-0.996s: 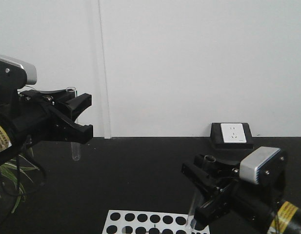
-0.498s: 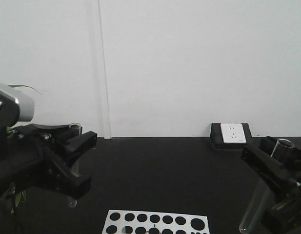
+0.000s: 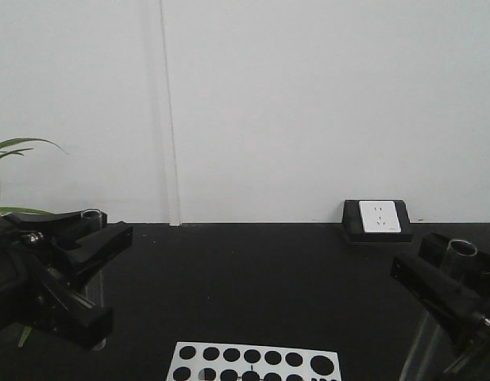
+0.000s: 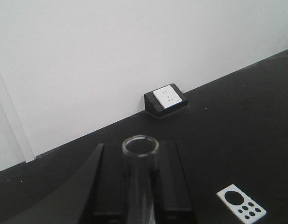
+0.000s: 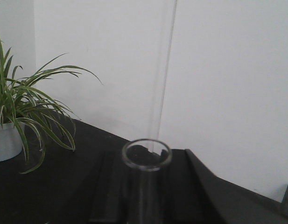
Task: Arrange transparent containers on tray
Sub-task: 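Lift both held glass tubes straight up out of the rack, then hold both tubes upright while the base drives to the yellow tray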
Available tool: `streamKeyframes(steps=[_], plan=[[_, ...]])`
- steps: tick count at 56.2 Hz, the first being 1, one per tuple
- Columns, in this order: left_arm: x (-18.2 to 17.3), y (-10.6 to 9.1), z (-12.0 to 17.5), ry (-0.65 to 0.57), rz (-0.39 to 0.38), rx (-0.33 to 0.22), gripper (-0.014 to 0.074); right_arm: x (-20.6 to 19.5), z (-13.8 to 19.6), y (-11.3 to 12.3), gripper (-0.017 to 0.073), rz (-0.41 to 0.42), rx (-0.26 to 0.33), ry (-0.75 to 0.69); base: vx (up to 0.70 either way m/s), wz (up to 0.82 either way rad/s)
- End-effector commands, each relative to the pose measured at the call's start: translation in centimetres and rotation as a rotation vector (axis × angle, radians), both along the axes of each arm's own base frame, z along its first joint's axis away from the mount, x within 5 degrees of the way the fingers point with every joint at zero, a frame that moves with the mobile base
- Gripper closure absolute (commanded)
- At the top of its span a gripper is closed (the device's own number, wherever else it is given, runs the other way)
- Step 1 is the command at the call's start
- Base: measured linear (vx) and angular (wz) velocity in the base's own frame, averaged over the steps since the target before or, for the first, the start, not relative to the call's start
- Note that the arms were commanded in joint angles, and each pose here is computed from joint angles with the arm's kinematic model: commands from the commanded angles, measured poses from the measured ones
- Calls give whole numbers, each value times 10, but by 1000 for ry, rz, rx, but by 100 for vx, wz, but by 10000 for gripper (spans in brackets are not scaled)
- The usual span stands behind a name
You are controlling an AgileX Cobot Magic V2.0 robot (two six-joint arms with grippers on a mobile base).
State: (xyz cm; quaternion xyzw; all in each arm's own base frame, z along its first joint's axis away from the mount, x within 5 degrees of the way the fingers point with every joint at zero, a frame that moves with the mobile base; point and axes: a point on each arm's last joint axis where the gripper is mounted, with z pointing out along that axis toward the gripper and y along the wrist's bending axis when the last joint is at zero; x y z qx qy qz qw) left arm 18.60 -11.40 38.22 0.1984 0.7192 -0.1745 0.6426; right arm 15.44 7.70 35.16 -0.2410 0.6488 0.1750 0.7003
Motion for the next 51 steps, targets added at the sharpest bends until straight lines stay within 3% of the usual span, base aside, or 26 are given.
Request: streamKeyframes(steps=[1,51], plan=[[-6,-1,19,-82,-28,-74,594,-4,14,2,571,34,34,-51,0,0],[0,-4,14,-62,-28,-60,594,-4,14,2,571,34,34,-51,-2,0]])
